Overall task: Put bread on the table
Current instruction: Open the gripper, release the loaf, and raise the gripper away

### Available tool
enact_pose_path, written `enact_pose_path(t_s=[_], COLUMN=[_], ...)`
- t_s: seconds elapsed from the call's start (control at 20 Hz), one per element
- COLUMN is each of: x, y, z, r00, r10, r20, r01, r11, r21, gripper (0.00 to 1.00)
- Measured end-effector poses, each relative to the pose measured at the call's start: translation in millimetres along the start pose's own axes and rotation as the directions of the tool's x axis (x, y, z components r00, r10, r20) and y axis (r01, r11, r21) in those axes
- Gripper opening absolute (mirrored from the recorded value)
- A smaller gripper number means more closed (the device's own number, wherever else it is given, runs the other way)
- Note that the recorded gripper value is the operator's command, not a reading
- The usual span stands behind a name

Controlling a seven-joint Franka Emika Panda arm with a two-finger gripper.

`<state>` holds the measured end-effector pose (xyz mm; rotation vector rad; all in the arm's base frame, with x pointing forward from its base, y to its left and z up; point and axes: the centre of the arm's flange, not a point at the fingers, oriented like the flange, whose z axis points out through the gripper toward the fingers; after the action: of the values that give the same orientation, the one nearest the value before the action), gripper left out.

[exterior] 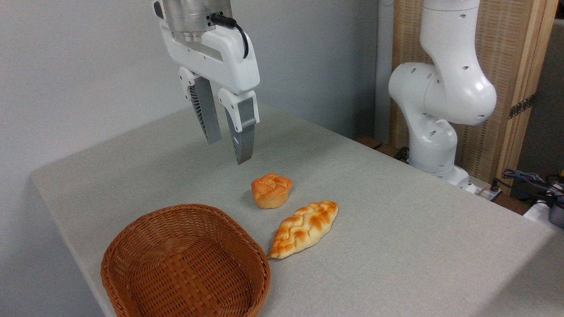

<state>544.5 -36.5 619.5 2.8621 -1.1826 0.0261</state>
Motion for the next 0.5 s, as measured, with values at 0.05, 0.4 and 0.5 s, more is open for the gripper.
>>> enact_pose_path(t_s=[0.05,0.4,0.5], x=[-0.4,1.9,1.9], y=[-3.0,-1.5,-1.3], z=[0.4,-0.9,-0.9], r00=[1.0,1.0,1.0], r10=[-0.004,0.005,0.006], r20=[0.0,0.012,0.013], r01=[0.004,-0.005,-0.006], r11=[1.0,1.0,1.0], r21=[0.0,0.013,0.014], gripper=[1.0,1.0,1.0])
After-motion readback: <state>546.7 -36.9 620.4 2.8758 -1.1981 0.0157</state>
